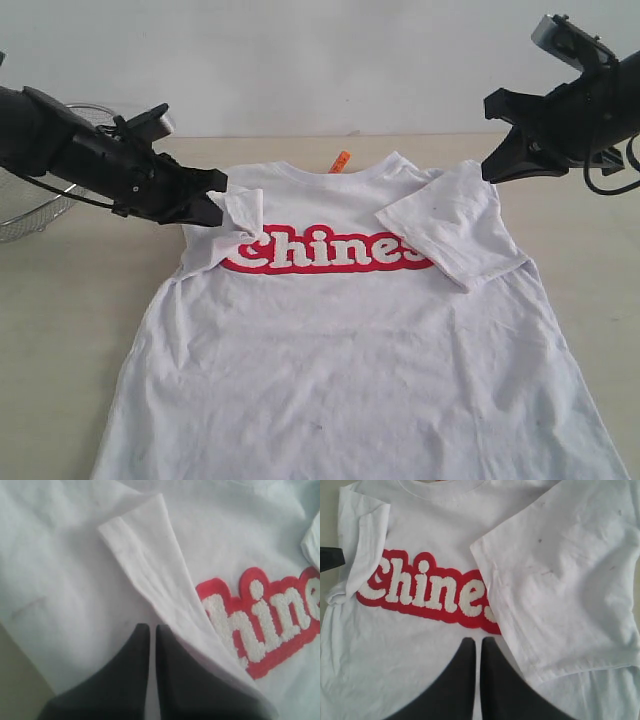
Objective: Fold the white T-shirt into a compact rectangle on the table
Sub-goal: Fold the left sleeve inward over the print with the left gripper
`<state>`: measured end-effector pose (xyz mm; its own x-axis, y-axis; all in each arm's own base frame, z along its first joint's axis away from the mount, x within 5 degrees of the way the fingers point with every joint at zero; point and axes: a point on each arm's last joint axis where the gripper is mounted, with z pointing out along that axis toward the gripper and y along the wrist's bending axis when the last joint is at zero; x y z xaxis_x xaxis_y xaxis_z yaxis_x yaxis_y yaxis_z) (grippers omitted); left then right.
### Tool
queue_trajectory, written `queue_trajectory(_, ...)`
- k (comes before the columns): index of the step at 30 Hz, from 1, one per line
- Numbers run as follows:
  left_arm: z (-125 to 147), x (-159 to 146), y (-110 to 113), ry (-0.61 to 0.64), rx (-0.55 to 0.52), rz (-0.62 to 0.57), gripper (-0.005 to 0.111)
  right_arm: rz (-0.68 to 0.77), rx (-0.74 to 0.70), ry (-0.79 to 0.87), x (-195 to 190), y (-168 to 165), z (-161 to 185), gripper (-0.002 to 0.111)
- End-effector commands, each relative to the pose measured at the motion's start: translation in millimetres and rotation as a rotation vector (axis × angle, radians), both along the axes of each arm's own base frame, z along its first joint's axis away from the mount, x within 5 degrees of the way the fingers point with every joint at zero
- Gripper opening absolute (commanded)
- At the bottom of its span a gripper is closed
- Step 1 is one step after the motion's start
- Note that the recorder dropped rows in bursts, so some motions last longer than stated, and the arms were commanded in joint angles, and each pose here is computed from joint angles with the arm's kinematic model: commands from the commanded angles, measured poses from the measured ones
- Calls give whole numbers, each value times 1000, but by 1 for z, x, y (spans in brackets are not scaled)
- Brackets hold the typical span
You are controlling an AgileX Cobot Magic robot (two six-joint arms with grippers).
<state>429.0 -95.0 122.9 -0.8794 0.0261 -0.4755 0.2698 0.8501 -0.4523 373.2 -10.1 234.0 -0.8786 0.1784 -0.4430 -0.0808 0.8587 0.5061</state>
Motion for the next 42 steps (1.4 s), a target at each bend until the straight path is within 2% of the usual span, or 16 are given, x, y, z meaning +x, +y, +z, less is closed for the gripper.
queue_trajectory(1, 2, 6, -7, -17, -6, 45, 5, 9, -4, -11, -2, -1, 5, 0)
queue_trajectory(7, 0, 6, -6, -18, 15, 31, 5, 8, -5, -13, -2, -1, 5, 0)
queue_trajectory(11, -7, 4, -6, 26, 26, 36, 5, 1, -9, -18, -1, -1, 5, 0)
queue_trajectory(18, -23, 3, -9, 101, -35, 80, 5, 1, -9, -18, -1, -1, 5, 0)
queue_trajectory(26, -28, -2, -39, 101, -67, 58, 5, -3, -12, -22, -1, -2, 5, 0)
queue_trajectory(36, -12, 5, -53, 78, -147, 24, 5, 5, -9, -16, -2, -1, 5, 0)
queue_trajectory(42, -8, 9, -54, 54, -149, 10, 5, 3, -10, -17, -1, -1, 5, 0)
